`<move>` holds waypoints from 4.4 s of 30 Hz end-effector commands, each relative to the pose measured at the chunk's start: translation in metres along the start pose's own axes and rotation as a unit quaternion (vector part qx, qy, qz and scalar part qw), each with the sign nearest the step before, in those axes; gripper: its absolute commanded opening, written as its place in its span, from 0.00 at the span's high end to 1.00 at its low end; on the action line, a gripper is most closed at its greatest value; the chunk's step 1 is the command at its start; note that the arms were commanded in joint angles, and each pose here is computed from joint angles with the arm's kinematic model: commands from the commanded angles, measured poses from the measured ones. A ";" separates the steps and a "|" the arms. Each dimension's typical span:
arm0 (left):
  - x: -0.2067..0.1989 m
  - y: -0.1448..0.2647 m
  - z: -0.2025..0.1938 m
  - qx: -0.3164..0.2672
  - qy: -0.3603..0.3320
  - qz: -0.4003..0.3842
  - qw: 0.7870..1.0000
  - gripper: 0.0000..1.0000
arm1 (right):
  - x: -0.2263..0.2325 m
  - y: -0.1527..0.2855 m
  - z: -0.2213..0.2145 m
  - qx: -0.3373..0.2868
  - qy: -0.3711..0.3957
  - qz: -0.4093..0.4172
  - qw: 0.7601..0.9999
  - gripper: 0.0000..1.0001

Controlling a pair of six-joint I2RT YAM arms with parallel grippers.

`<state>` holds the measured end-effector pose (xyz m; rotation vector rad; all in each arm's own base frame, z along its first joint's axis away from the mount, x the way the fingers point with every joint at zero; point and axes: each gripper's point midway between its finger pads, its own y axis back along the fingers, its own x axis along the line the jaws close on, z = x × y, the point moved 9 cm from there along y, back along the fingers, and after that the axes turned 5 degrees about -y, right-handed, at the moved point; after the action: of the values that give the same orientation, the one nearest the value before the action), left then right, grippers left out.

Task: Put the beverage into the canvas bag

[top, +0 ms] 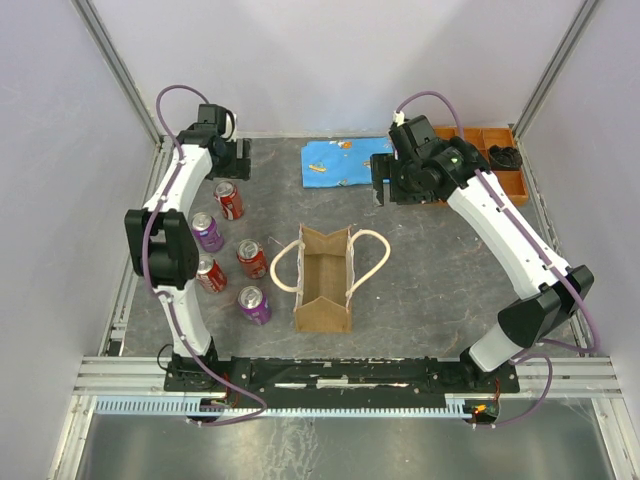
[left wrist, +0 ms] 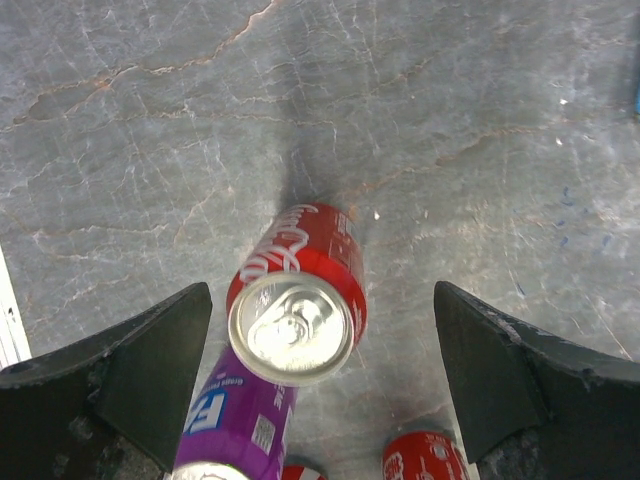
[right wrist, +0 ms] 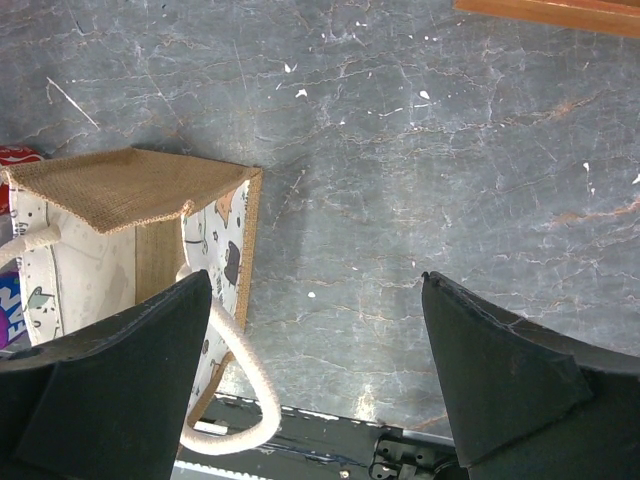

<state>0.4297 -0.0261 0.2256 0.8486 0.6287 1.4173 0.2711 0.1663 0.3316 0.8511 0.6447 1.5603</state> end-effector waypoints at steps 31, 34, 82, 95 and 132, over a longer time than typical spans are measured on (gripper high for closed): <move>-0.005 -0.030 -0.032 0.118 -0.037 -0.015 0.992 0.18 | -0.014 0.000 -0.003 0.002 -0.034 -0.010 0.999 0.06; -0.006 -0.031 -0.033 0.120 -0.037 -0.017 0.992 0.22 | -0.013 0.000 -0.002 0.001 -0.037 -0.007 0.999 0.07; -0.150 0.249 0.027 -0.230 -0.253 -0.401 0.850 0.97 | -0.018 0.000 -0.016 0.001 -0.063 -0.002 0.998 0.07; -0.205 0.248 -0.052 -0.156 -0.367 -0.424 0.813 0.97 | -0.030 0.011 -0.026 -0.001 -0.048 -0.025 0.999 0.07; -0.226 0.151 -0.093 -0.118 -0.414 -0.299 0.852 0.97 | -0.046 0.013 -0.029 0.005 -0.054 -0.035 0.998 0.08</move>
<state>0.2304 -0.2303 0.2599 0.9816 0.1380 0.3964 0.2464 0.1252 0.3087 0.9209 0.6414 1.4259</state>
